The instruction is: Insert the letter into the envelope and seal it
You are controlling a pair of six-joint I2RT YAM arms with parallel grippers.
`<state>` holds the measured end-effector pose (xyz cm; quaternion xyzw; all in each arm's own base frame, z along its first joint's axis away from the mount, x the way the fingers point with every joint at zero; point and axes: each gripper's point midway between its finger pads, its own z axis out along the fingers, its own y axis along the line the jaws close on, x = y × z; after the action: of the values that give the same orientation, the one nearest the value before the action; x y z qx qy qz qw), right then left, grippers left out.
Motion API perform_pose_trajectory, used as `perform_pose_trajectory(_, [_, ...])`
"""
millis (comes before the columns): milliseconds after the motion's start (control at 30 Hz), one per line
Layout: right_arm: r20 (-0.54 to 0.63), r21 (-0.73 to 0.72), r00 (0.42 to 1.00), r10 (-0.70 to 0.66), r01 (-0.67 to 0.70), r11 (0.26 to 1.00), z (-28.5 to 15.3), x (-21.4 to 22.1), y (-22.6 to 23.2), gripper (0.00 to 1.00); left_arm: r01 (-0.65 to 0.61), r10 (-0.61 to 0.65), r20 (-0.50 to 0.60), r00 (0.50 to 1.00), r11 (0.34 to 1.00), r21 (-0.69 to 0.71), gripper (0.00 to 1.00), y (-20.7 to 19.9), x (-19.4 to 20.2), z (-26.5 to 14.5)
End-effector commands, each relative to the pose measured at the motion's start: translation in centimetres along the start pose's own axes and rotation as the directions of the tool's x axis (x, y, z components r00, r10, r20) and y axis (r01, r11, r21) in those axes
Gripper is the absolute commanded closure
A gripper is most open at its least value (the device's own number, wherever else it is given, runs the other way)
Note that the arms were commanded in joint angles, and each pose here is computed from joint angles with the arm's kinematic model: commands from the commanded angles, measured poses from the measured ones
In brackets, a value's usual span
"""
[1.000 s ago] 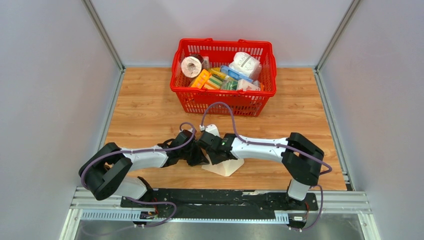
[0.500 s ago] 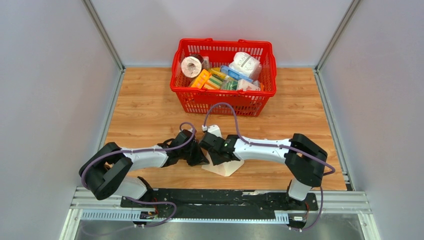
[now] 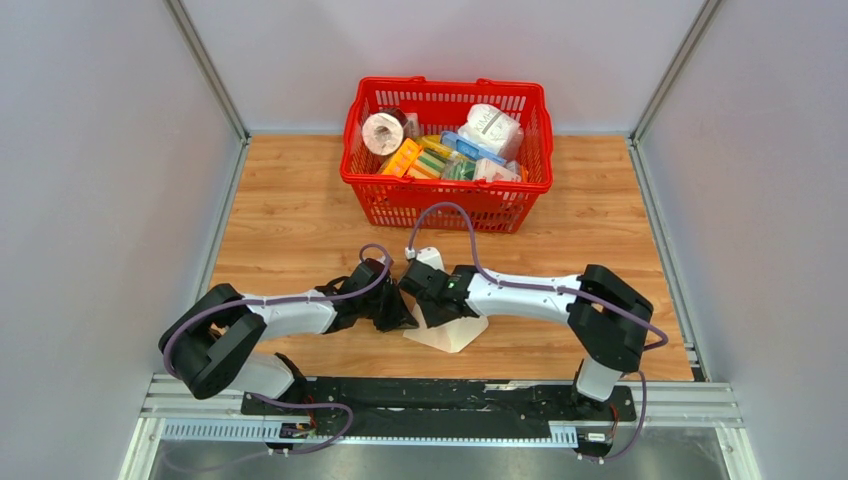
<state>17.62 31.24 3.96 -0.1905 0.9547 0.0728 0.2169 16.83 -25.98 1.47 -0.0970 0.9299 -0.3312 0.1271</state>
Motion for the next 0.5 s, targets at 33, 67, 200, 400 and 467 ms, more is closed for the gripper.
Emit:
perform_pose_trajectory(33, [-0.072, 0.071, 0.997, -0.036, 0.041, 0.997, 1.3, 1.1, -1.5, 1.0, -0.018, 0.018, 0.001, 1.0, 0.997, -0.081, 0.95, 2.0, 0.1, 0.3])
perform_pose_trajectory(67, [-0.068, 0.068, 0.997, -0.035, 0.039, 0.997, 1.4, 0.9, -1.3, 1.0, -0.019, 0.019, 0.0, 1.0, 0.996, -0.082, 0.95, 2.0, 0.1, 0.3])
perform_pose_trajectory(200, [-0.055, 0.06, 0.998, -0.033, 0.036, 0.998, 1.5, 0.0, -0.7, 1.0, -0.017, 0.017, -0.003, 1.0, 0.997, -0.08, 0.95, 2.0, 0.2, 0.3])
perform_pose_trajectory(400, [-0.049, 0.072, 0.999, -0.006, 0.009, 0.997, 2.1, -0.9, -1.4, 1.0, -0.018, 0.018, -0.001, 1.0, 0.997, -0.076, 0.94, 1.9, 0.1, 0.3])
perform_pose_trajectory(467, [-0.049, 0.077, 0.999, 0.007, -0.003, 0.997, 2.2, -1.0, -1.9, 1.0, -0.016, 0.016, -0.002, 1.0, 0.997, -0.077, 0.95, 1.9, 0.1, 0.3])
